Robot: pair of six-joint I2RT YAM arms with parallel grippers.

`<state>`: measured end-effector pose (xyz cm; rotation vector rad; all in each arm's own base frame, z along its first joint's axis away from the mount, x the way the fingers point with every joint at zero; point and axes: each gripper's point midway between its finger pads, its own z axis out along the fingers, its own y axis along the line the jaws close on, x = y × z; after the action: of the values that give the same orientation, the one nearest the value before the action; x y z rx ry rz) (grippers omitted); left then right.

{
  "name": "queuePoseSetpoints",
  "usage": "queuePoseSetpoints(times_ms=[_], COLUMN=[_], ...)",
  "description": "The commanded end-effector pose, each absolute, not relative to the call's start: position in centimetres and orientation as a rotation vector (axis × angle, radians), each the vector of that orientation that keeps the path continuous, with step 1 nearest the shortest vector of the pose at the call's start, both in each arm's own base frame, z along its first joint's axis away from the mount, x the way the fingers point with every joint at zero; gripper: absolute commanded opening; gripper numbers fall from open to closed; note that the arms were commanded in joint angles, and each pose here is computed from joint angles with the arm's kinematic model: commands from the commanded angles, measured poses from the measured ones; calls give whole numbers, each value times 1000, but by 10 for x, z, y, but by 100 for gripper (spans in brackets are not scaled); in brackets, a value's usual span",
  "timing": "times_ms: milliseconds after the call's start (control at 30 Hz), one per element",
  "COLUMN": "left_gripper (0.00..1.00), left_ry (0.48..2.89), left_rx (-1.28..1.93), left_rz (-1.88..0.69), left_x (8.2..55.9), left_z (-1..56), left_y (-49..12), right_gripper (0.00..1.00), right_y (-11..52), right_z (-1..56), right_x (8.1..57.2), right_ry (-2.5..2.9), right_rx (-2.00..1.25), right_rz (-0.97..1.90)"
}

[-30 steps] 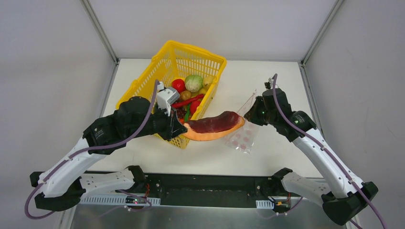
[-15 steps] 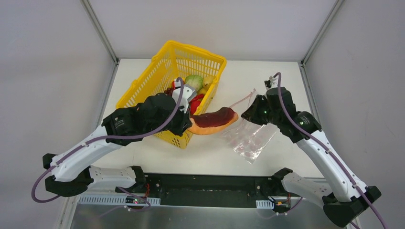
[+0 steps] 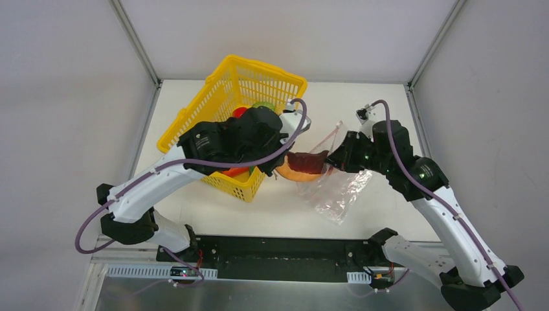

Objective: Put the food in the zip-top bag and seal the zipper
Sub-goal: Place the fake food in the zipper food storage bag.

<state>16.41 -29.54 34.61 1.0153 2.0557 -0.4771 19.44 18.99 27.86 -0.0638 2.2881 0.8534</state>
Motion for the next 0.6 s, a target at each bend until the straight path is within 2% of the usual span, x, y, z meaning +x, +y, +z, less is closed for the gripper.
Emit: queuePoseSetpoints(times_ms=[0, 300, 567], left_gripper=[0, 0, 0], left_ry=[2033, 2018, 2031], left_rx=[1116, 1139, 975], left_rz=[-468, -604, -684], left_x=[156, 153, 166], left_z=[350, 348, 333], left_y=[-295, -335, -366], right_gripper=[5, 4, 2], right_y=[196, 206, 214], right_z=[310, 317, 326], right_x=[187, 181, 174], right_ry=[2165, 2132, 2084], right_rx=[-178, -242, -209], right_rz=[937, 1019, 1131])
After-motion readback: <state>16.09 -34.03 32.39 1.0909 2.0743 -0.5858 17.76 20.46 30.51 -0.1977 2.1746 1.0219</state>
